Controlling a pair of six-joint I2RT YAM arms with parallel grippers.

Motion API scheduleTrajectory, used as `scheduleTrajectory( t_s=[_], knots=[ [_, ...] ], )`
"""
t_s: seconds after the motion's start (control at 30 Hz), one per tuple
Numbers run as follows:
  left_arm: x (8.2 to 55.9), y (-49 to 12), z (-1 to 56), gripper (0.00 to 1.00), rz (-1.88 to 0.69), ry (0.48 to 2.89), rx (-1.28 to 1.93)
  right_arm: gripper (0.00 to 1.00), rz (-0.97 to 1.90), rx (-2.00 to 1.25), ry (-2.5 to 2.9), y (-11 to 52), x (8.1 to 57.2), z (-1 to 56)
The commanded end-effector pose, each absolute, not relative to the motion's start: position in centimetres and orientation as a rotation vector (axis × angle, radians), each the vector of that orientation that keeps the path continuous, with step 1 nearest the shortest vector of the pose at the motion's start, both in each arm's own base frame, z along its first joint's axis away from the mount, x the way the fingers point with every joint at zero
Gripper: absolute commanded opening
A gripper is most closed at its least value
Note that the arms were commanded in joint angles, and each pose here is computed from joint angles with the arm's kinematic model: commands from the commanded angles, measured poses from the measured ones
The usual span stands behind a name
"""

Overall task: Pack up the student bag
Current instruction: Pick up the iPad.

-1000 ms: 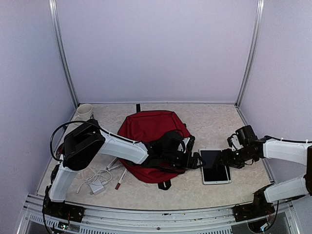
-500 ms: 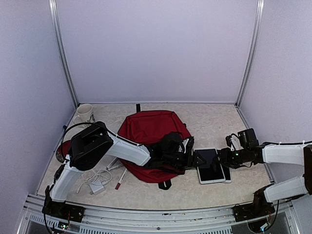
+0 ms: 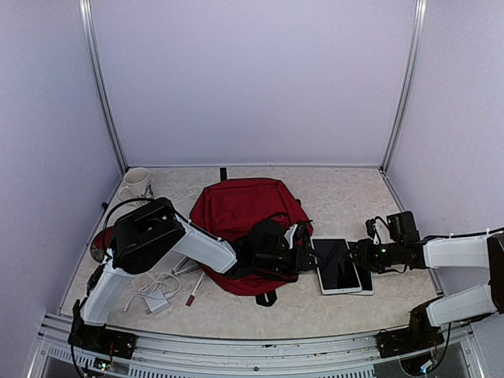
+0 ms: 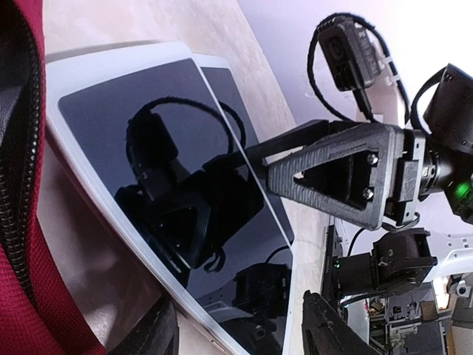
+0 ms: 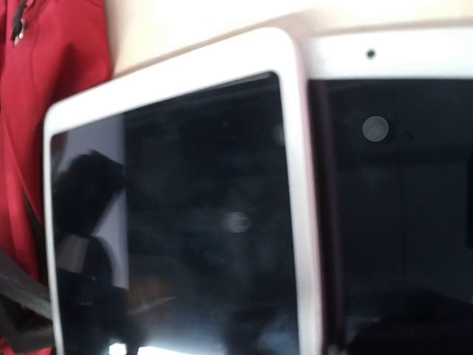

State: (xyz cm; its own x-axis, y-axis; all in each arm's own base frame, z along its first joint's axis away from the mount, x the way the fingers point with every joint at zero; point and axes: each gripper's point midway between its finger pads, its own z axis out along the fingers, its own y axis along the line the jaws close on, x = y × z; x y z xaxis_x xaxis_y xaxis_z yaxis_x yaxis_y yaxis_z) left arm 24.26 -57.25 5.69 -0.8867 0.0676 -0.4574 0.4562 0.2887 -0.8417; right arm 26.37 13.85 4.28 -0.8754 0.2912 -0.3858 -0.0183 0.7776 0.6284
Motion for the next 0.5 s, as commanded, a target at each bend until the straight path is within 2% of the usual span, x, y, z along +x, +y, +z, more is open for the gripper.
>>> scheduleTrajectory(
  t_s=[0.0, 0.2, 0.47],
  knots=[
    [22.3, -59.0, 14.2, 0.51, -1.829, 1.88, 0.576, 0.48, 1.176, 0.146, 2.594, 16.9, 21.9, 4.0],
    [21.8, -60.2, 14.2, 0.43, -1.838, 1.867, 0.599, 0.47, 1.19, 0.153, 2.59, 17.0, 21.7, 3.9],
    [21.6, -60.7, 11.8, 0.35, -1.846, 1.964, 0.568, 0.47, 1.164, 0.148, 2.582, 16.8, 22.0, 4.2]
  ],
)
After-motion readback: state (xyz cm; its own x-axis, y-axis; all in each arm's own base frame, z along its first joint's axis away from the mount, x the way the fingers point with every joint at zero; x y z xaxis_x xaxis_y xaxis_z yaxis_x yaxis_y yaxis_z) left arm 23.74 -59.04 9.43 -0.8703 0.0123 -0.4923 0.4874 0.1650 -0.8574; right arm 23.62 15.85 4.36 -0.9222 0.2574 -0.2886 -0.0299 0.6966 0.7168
